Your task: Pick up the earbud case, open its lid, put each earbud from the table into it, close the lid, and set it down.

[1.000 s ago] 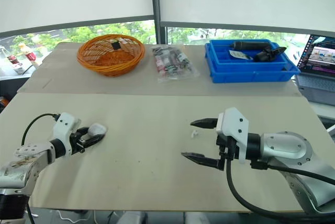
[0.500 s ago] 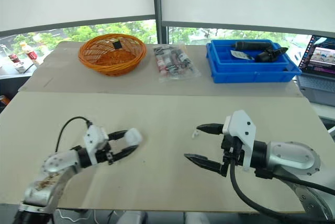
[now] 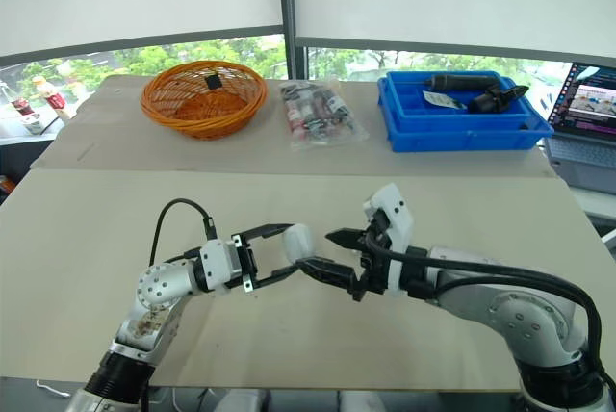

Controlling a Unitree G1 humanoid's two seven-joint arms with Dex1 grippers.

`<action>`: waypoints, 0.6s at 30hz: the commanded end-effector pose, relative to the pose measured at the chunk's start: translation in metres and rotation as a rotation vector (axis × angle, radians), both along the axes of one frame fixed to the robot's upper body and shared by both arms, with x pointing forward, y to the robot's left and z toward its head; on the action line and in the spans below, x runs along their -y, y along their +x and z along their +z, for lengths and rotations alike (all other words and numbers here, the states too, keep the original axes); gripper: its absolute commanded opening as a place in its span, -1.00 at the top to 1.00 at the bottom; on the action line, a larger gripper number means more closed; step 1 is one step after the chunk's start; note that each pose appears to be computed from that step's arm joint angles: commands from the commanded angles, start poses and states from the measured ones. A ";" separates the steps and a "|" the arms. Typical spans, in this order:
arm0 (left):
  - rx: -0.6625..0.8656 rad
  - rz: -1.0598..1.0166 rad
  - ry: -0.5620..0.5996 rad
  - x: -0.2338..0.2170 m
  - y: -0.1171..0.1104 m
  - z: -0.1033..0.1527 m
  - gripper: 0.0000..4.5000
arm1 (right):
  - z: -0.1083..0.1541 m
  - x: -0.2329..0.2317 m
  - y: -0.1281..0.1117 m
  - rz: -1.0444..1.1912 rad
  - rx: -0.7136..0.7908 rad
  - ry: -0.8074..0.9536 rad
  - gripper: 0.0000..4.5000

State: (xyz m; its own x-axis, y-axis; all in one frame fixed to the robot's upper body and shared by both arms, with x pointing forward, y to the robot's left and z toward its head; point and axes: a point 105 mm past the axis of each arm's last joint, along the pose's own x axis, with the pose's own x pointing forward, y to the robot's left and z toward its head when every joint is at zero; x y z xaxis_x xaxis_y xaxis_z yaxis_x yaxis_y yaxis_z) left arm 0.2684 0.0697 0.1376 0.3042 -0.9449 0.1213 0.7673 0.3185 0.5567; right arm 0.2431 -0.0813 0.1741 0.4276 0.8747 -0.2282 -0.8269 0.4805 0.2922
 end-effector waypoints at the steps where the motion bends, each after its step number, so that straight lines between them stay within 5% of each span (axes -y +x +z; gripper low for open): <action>1: 0.066 -0.033 -0.020 0.004 -0.002 0.011 -0.13 | 0.004 -0.006 -0.004 0.044 -0.019 0.019 -1.00; 10: 0.098 -0.034 -0.023 0.007 -0.002 0.015 -0.13 | 0.000 -0.014 0.000 0.037 -0.062 0.046 -1.00; 18: 0.118 -0.031 -0.033 0.010 -0.003 0.018 -0.13 | -0.002 -0.013 0.003 0.023 -0.071 0.040 0.13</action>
State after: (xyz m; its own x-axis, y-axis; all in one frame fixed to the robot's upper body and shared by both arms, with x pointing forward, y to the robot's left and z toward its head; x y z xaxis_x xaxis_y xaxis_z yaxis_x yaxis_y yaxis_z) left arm 0.2679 0.0639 0.1440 0.2781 -0.9492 0.1474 0.7392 0.3095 0.5981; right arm 0.2477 -0.0700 0.1631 0.4007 0.8835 -0.2426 -0.7935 0.4670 0.3902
